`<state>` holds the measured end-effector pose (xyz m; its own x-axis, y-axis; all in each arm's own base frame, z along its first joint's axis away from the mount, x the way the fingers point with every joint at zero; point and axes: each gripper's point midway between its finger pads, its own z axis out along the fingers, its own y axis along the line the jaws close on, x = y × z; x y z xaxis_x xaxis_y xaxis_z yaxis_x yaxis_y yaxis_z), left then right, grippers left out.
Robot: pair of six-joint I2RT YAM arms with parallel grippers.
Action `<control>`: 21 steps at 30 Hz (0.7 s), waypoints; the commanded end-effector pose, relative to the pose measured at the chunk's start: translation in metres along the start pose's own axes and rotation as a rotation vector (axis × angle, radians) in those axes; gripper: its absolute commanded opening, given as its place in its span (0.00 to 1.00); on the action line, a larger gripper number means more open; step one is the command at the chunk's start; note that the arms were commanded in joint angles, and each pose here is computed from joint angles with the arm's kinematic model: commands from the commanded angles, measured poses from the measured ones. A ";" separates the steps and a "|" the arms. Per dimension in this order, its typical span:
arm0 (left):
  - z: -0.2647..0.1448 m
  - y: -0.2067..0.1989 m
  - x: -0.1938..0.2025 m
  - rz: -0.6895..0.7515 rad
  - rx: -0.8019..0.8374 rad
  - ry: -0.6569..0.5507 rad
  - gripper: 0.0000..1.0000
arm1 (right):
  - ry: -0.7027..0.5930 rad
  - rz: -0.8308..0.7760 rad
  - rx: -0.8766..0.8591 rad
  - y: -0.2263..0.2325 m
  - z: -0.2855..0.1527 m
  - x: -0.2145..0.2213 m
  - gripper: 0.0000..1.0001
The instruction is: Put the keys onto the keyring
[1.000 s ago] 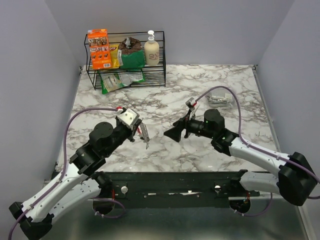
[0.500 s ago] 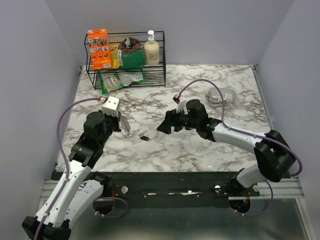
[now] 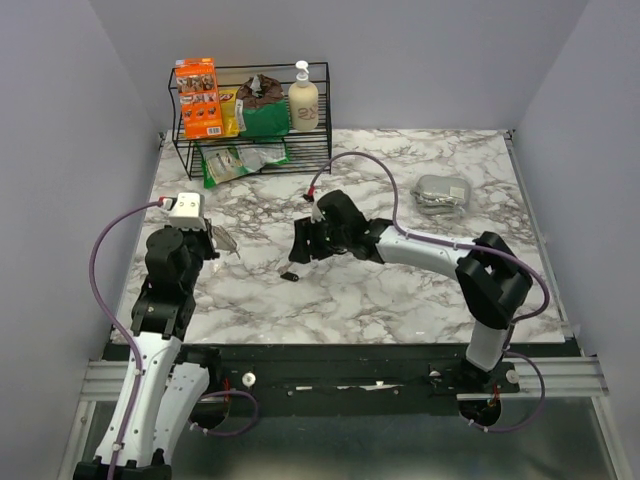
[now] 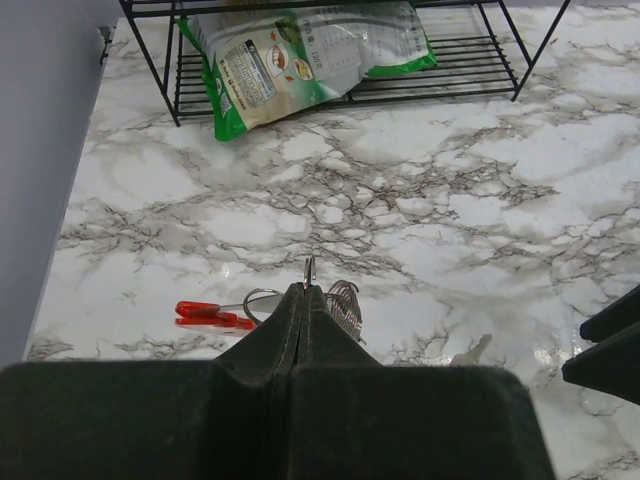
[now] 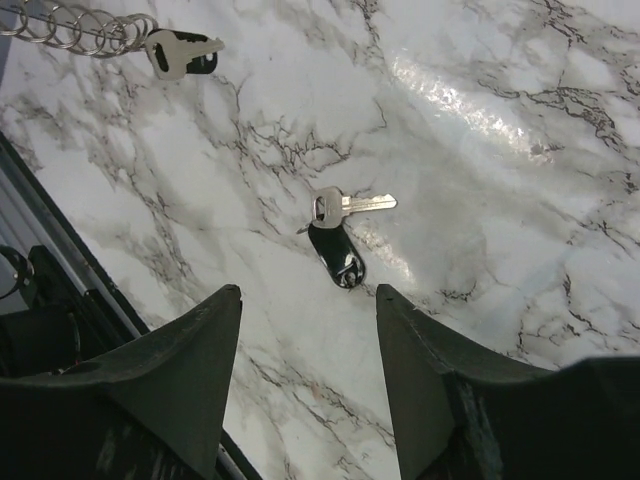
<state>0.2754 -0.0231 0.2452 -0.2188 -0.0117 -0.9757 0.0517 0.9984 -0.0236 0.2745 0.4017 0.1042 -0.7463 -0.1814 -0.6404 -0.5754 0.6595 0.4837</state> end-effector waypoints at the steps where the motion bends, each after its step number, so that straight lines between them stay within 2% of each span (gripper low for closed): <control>1: -0.006 0.012 -0.012 -0.011 -0.062 -0.065 0.00 | 0.080 -0.025 0.117 -0.006 0.019 0.011 0.64; 2: -0.006 0.013 -0.012 -0.010 -0.066 -0.067 0.00 | 0.075 -0.039 0.115 0.000 0.024 0.003 0.64; 9: -0.008 0.014 -0.012 -0.009 -0.068 -0.070 0.00 | 0.181 -0.051 0.159 -0.003 0.052 0.021 0.61; 19: -0.009 0.011 -0.010 -0.004 -0.050 -0.073 0.00 | 0.229 -0.071 0.177 0.003 0.071 0.032 0.60; 21: -0.009 0.011 -0.010 -0.004 -0.049 -0.074 0.00 | 0.237 -0.068 0.172 0.005 0.074 0.034 0.56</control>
<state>0.2690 -0.0143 0.2498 -0.1855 -0.0155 -0.9825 0.0118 0.9998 -0.0180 0.2748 0.4487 0.0476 -0.7793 -0.3545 -0.5168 -0.5700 0.7436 0.3495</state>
